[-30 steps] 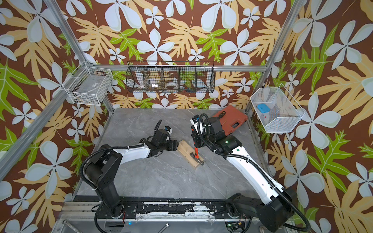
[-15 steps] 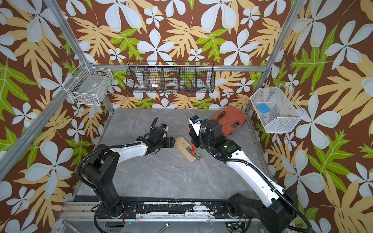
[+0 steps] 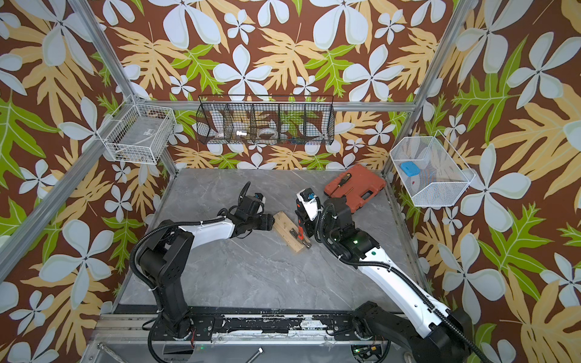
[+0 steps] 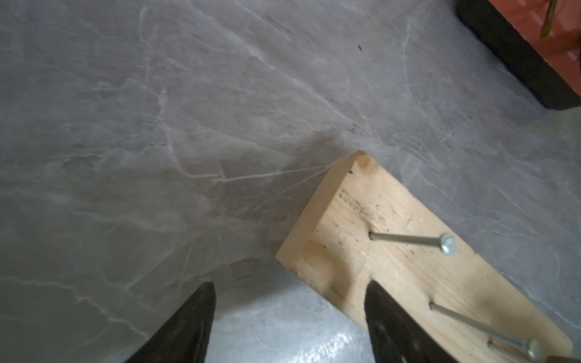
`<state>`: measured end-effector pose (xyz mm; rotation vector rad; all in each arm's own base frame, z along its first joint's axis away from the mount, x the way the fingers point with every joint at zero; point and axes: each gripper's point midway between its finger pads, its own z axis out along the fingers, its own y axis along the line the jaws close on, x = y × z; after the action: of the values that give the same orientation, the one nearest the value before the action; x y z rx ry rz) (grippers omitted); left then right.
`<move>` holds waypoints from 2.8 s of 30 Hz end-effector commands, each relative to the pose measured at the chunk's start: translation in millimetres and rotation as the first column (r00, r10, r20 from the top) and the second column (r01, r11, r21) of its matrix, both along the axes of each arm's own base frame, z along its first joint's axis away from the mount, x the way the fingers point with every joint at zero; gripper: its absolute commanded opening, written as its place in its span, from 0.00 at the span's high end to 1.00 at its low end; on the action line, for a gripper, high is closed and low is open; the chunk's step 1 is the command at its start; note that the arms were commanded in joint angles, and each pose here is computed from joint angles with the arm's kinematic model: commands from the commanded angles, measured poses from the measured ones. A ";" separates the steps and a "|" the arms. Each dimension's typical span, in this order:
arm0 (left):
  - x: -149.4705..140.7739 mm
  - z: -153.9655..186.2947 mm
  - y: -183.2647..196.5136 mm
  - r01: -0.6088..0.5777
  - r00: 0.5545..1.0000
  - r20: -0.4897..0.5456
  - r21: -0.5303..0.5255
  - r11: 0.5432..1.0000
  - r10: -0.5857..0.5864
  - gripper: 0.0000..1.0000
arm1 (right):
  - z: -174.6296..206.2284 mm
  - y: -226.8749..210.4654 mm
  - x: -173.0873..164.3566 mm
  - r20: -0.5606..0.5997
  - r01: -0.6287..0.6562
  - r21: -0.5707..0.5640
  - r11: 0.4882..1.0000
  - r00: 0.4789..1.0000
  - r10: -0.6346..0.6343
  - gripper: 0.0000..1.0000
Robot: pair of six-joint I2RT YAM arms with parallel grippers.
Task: Use a claw hammer to pull out a nail
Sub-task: Remove the nail from the mounting plate.
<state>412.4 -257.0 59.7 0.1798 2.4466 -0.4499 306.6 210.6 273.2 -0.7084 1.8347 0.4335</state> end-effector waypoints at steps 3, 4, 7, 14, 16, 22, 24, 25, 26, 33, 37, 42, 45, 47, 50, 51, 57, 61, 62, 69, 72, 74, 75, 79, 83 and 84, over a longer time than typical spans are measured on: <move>-0.9 -8.9 2.4 -0.007 1.000 -0.023 0.014 1.000 0.007 0.25 | 21.5 3.6 -2.8 0.073 -0.020 0.082 0.996 0.997 0.014 1.00; -1.2 -11.2 4.4 -0.015 1.000 -0.027 0.018 1.000 0.016 0.25 | 21.0 2.8 -5.2 0.075 -0.022 0.085 0.996 0.997 0.016 1.00; -2.0 -18.1 8.7 -0.031 0.999 -0.040 0.028 0.999 0.032 0.25 | 19.2 -0.4 -10.2 0.090 -0.021 0.098 0.995 0.996 0.012 1.00; -3.2 -29.6 16.5 -0.063 0.996 -0.066 0.037 0.997 0.066 0.25 | 12.8 -3.6 -20.1 0.110 -0.031 0.140 0.990 0.994 0.016 1.00; -3.5 -32.2 17.3 -0.066 0.995 -0.074 0.040 0.997 0.068 0.25 | 10.7 -4.0 -22.8 0.114 -0.037 0.149 0.988 0.993 0.020 1.00; -7.0 -43.5 23.9 -0.083 0.990 -0.108 0.066 0.994 0.090 0.26 | 0.0 -8.4 -30.5 0.129 -0.036 0.178 0.983 0.992 0.013 1.00; -7.9 -46.4 24.8 -0.082 0.989 -0.118 0.071 0.994 0.090 0.26 | -2.4 -8.9 -31.3 0.131 -0.036 0.181 0.983 0.991 0.012 1.00; -8.3 -47.7 26.1 -0.085 0.988 -0.123 0.075 0.994 0.093 0.26 | -3.4 -9.1 -31.5 0.131 -0.035 0.184 0.982 0.991 0.011 1.00; -9.2 -49.3 26.4 -0.084 0.988 -0.127 0.077 0.994 0.093 0.26 | -3.4 -9.1 -31.6 0.135 -0.036 0.187 0.982 0.991 0.011 1.00; -14.6 -56.0 30.2 -0.087 0.984 -0.145 0.086 0.993 0.099 0.26 | -3.0 -13.5 -33.0 0.169 -0.024 0.216 0.976 0.985 -0.013 1.00; -16.2 -57.3 31.5 -0.090 0.984 -0.149 0.088 0.992 0.103 0.26 | 2.1 -19.3 -33.6 0.201 -0.004 0.233 0.972 0.979 -0.044 1.00; -16.2 -58.1 31.6 -0.091 0.983 -0.152 0.088 0.992 0.104 0.26 | 2.3 -20.5 -32.1 0.211 0.004 0.238 0.971 0.976 -0.055 1.00; -17.0 -59.5 32.5 -0.092 0.982 -0.156 0.090 0.992 0.105 0.26 | -0.2 -19.6 -31.1 0.206 0.003 0.246 0.969 0.977 -0.056 1.00; -17.6 -60.1 33.2 -0.093 0.982 -0.156 0.093 0.991 0.106 0.26 | -0.6 -20.1 -30.9 0.210 0.005 0.252 0.968 0.976 -0.060 1.00; -17.9 -60.5 33.4 -0.094 0.982 -0.157 0.092 0.991 0.108 0.27 | 3.5 -22.6 -29.9 0.229 0.015 0.266 0.964 0.970 -0.079 1.00; -18.5 -61.5 33.5 -0.094 0.981 -0.160 0.093 0.991 0.108 0.27 | 5.3 -23.3 -29.3 0.237 0.018 0.267 0.963 0.968 -0.084 1.00; -20.0 -63.9 34.0 -0.097 0.979 -0.168 0.093 0.991 0.112 0.27 | 8.5 -27.5 -28.6 0.260 0.034 0.280 0.960 0.959 -0.110 1.00; -21.2 -65.7 35.0 -0.098 0.979 -0.171 0.097 0.990 0.114 0.27 | 4.7 -29.1 -31.7 0.263 0.033 0.297 0.954 0.958 -0.116 1.00; -22.0 -66.7 35.3 -0.097 0.978 -0.174 0.098 0.990 0.113 0.27 | 3.1 -30.2 -32.1 0.263 0.038 0.297 0.954 0.957 -0.120 1.00; -24.2 -71.5 37.7 -0.098 0.975 -0.187 0.105 0.990 0.116 0.27 | -3.1 -35.5 -36.3 0.274 0.048 0.307 0.951 0.952 -0.137 1.00; -25.9 -74.0 38.2 -0.097 0.974 -0.194 0.106 0.990 0.116 0.27 | -4.6 -36.1 -37.1 0.278 0.048 0.310 0.950 0.950 -0.139 1.00; -26.6 -75.8 39.2 -0.098 0.973 -0.198 0.108 0.989 0.118 0.27 | -5.4 -36.6 -37.5 0.280 0.049 0.314 0.948 0.949 -0.142 1.00; -27.7 -77.2 39.7 -0.097 0.972 -0.202 0.110 0.989 0.118 0.27 | -7.4 -36.4 -37.0 0.277 0.051 0.312 0.949 0.950 -0.142 1.00; -29.1 -79.2 41.3 -0.098 0.971 -0.206 0.114 0.989 0.120 0.27 | -10.5 -35.5 -36.3 0.269 0.052 0.315 0.948 0.953 -0.141 1.00; -30.5 -81.9 43.3 -0.101 0.969 -0.213 0.116 0.988 0.124 0.27 | -11.8 -36.4 -37.6 0.273 0.055 0.319 0.946 0.951 -0.147 1.00; -31.5 -83.3 43.9 -0.100 0.968 -0.216 0.119 0.988 0.124 0.27 | -12.6 -36.2 -38.0 0.272 0.054 0.319 0.946 0.951 -0.146 1.00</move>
<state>426.7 -256.4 34.0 0.0436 2.4126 -0.5620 268.6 175.3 263.0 -0.4563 1.4616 0.4933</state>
